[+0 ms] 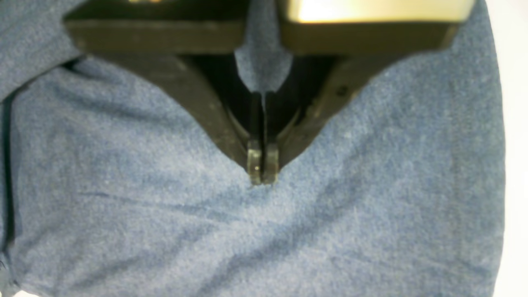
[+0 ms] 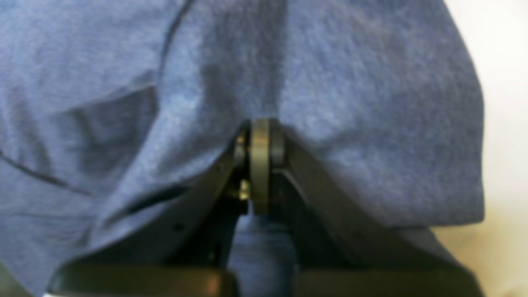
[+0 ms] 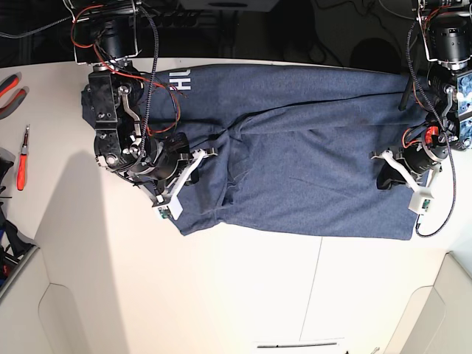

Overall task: Layout the t-shirt on the table in an organized manner, then fold the t-shirt properly
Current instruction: 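Grasp the shirt hem with the right gripper and pull it outward, then smooth the shirt hem with the right gripper, then withdraw it, then tug the hem fabric outward with the right gripper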

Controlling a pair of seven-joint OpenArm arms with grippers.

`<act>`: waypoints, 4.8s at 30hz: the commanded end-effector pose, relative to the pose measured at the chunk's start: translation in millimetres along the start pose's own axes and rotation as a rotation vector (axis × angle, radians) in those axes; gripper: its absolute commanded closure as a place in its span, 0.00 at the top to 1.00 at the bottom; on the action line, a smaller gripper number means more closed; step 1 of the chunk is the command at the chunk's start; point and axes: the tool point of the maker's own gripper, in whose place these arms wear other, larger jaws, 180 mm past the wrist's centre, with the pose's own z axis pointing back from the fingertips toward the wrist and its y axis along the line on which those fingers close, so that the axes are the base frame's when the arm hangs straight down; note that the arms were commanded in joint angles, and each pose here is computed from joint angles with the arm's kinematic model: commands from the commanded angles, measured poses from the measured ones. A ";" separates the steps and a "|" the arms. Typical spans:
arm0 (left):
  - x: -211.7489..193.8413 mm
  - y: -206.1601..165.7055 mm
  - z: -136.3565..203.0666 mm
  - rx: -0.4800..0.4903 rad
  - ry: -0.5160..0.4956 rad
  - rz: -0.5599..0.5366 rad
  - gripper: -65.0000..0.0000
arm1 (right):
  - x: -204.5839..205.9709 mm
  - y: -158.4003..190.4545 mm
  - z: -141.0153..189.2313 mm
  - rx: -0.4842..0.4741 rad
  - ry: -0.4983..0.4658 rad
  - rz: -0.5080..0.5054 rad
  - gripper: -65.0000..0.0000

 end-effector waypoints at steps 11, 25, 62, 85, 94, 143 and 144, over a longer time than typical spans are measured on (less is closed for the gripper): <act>19.4 5.0 3.3 0.003 -0.052 -0.013 0.00 | 37.9 -31.5 15.3 -0.083 -0.135 -0.017 0.00; 19.3 5.0 3.3 0.003 -0.052 -0.013 0.00 | 26.4 -73.6 25.2 -0.248 -0.088 -0.014 0.00; 22.4 5.3 3.5 0.005 -0.070 -0.015 0.00 | 141.2 -65.5 16.1 -0.050 -0.211 -0.037 0.00; 19.2 5.4 3.3 0.005 -0.055 -0.014 0.00 | 8.6 -70.1 27.8 -0.211 -0.114 0.017 0.00; 20.4 5.4 3.3 0.005 -0.060 -0.014 0.00 | 26.1 -93.5 21.6 -0.262 -0.131 0.004 0.00; 18.6 5.8 3.0 0.005 -0.053 -0.012 0.00 | 2.0 -75.3 7.4 -0.015 0.064 -0.089 0.00; 18.7 5.9 3.1 0.005 -0.053 -0.012 0.00 | -0.6 -78.5 6.6 -0.032 0.066 -0.081 0.00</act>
